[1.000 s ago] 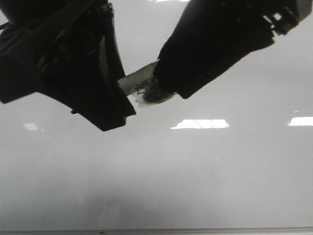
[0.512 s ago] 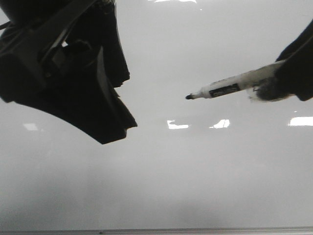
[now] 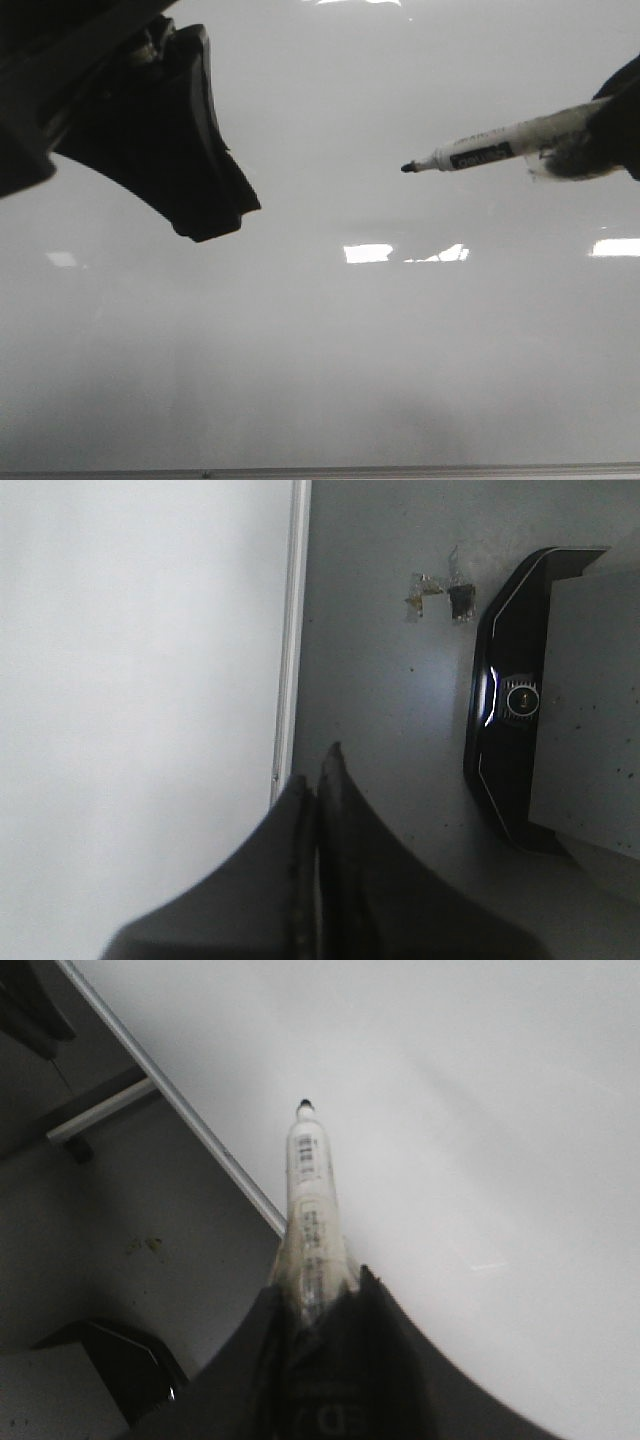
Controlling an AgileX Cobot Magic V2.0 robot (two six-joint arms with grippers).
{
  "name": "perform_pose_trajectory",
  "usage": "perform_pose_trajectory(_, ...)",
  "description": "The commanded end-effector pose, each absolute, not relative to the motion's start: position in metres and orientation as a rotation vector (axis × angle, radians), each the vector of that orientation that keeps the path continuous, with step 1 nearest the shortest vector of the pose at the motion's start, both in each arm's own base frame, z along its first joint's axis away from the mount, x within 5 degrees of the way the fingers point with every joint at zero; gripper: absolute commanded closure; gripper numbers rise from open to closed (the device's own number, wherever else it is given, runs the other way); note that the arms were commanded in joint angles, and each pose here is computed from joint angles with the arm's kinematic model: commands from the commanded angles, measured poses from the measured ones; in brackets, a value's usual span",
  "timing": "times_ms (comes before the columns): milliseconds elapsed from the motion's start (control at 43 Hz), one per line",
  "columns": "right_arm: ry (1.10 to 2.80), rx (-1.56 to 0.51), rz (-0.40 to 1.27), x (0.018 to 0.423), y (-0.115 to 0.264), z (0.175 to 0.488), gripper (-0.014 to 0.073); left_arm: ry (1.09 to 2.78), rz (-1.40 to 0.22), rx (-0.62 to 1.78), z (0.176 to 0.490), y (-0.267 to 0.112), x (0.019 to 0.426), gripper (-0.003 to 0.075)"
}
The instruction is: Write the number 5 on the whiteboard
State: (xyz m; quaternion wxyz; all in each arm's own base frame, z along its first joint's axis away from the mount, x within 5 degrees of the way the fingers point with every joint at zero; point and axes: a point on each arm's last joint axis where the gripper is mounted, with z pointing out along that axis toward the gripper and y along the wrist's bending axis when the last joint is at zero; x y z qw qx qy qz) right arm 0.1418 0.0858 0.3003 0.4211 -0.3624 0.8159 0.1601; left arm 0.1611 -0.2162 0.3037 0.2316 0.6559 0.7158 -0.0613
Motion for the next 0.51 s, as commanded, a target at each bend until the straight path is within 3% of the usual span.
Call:
perform_pose_trajectory(0, 1.959, -0.742, 0.423, 0.151, 0.086, 0.318, 0.0661, 1.926, -0.262, 1.58, 0.329, -0.202, 0.156, 0.0741)
perform_pose_trajectory(209, 1.935, -0.675, 0.395, 0.173, 0.09, 0.325, 0.0661, 1.89, -0.392, 1.235, 0.327, -0.148, 0.134, 0.0741)
perform_pose_trajectory(488, 1.956, -0.642, 0.377, 0.225, 0.106, 0.333, 0.0661, 1.746, -0.508, 1.025, 0.316, -0.103, 0.087, 0.0741)
